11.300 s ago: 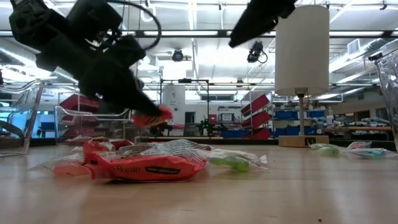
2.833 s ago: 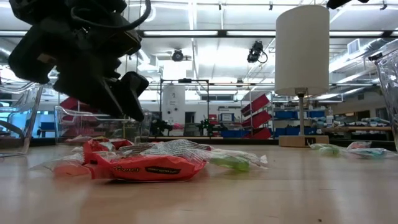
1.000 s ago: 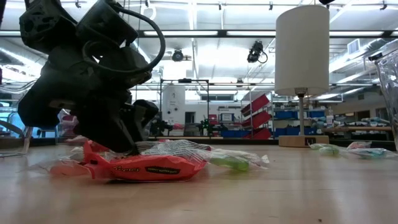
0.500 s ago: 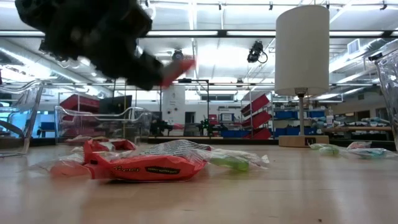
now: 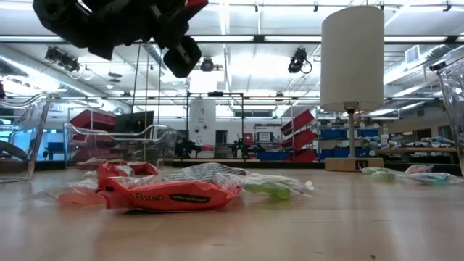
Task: Sort candy
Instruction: Put the chocolate into the bottom right transparent bin
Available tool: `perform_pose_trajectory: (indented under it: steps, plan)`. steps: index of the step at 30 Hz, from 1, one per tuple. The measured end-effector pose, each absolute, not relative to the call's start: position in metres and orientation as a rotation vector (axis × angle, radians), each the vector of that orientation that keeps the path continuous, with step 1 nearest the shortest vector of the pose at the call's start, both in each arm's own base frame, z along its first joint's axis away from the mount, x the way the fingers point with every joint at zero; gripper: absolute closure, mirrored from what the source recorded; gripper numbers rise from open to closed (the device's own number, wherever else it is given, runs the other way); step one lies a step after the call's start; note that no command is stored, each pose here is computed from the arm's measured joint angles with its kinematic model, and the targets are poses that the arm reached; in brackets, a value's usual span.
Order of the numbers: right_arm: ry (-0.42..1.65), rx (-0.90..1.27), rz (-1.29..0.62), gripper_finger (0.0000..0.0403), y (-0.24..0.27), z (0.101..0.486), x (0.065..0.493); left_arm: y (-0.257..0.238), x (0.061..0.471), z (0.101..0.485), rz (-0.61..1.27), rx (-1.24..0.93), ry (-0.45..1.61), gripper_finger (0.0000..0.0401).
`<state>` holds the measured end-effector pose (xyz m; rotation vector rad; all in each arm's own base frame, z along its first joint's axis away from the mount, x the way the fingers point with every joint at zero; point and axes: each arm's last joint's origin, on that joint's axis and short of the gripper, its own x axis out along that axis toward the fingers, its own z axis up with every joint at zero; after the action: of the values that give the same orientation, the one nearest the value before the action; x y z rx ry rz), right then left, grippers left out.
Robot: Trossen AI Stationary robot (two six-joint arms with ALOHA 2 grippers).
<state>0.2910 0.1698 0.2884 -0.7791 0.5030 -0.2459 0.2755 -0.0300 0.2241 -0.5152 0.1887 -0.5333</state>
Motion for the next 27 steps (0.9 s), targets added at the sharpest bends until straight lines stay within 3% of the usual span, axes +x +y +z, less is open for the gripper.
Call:
perform_pose_trajectory:
  steps: [17,27]
  plan:
    - [0.413,-0.722,-0.139,0.0236,0.145,0.296,0.320,-0.017,0.275,0.225,-0.573,-0.625,0.227,0.0312]
    - [0.413,-0.789,-0.097,0.0224,0.128,0.297,0.330,-0.009,0.277,0.225,-0.488,-0.630,0.200,0.0312]
